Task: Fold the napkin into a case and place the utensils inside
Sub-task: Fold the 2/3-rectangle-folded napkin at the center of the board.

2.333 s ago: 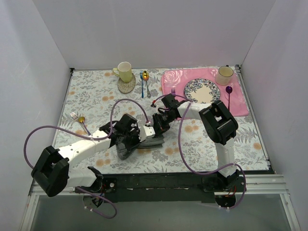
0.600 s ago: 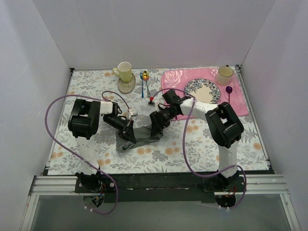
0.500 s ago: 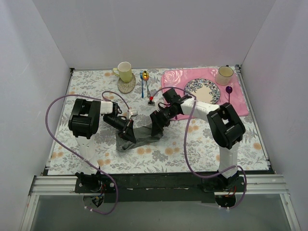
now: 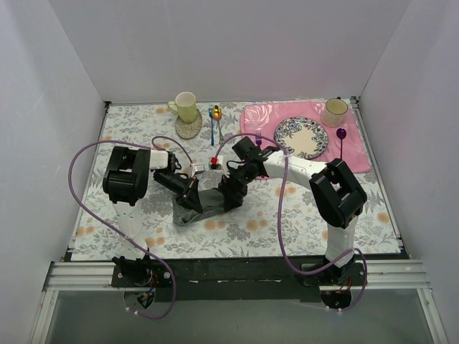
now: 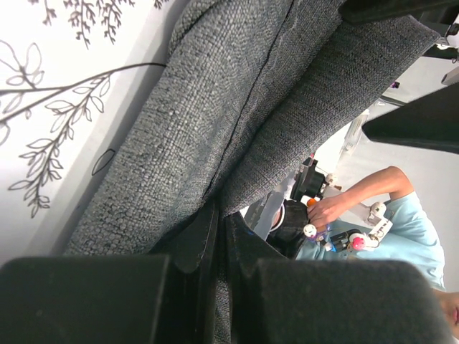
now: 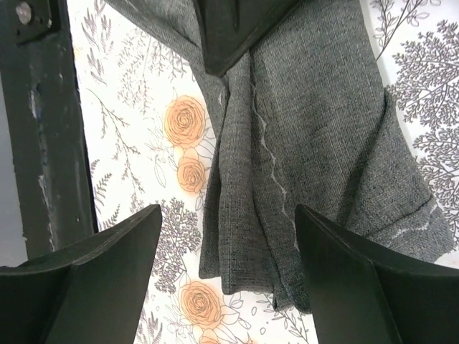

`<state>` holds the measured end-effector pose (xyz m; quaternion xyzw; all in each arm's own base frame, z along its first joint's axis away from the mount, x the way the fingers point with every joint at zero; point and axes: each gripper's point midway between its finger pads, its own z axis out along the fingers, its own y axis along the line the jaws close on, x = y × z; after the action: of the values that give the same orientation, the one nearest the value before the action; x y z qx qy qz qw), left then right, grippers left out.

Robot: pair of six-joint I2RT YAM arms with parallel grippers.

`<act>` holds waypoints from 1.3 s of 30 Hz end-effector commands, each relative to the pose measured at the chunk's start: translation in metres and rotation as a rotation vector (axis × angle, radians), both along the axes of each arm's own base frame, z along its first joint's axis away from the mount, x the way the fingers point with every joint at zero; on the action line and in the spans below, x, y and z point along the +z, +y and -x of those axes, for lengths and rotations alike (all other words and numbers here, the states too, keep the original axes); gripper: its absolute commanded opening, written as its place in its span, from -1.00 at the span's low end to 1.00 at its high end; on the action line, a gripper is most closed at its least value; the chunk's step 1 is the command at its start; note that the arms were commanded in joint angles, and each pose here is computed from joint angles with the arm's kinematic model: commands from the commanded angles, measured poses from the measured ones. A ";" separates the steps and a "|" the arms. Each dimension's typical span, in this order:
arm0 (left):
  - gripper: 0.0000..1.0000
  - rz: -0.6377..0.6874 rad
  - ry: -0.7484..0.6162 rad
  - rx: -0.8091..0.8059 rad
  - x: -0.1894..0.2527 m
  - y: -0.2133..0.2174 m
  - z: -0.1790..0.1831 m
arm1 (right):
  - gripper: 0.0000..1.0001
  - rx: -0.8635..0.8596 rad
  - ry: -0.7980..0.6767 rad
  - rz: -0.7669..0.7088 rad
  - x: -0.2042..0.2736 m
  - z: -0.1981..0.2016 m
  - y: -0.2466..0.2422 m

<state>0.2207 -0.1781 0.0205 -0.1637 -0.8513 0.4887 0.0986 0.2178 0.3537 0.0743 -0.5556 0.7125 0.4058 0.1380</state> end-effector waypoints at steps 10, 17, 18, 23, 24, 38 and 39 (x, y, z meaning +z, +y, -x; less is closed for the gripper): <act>-1.00 -0.073 -0.094 -0.025 -0.027 0.016 -0.018 | 0.41 0.075 -0.147 0.022 -0.009 -0.003 0.003; -1.00 -0.059 -0.087 -0.019 -0.025 0.016 -0.018 | -0.17 0.057 -0.139 0.052 -0.019 -0.008 0.005; -1.00 -0.057 -0.090 -0.019 -0.024 0.015 -0.019 | -0.40 0.044 -0.139 0.064 -0.022 -0.010 0.004; -0.75 -0.026 -0.124 -0.030 -0.016 0.015 -0.019 | -0.95 0.019 -0.085 0.102 -0.031 -0.010 0.003; -0.67 -0.016 -0.143 -0.032 -0.011 0.014 -0.020 | -0.97 0.016 -0.065 0.107 -0.035 -0.010 0.003; 0.30 0.175 -0.782 0.088 0.107 0.027 -0.043 | -0.97 -0.028 0.145 0.086 -0.035 -0.005 0.002; 0.37 0.170 -0.849 0.083 0.111 0.028 -0.044 | -0.97 -0.025 0.158 0.077 -0.033 -0.003 0.004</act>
<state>0.2484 -0.1519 0.0994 -0.2510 -0.8181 0.4960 -0.1474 0.2240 0.3545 0.0331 -0.5302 0.7439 0.3989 0.0795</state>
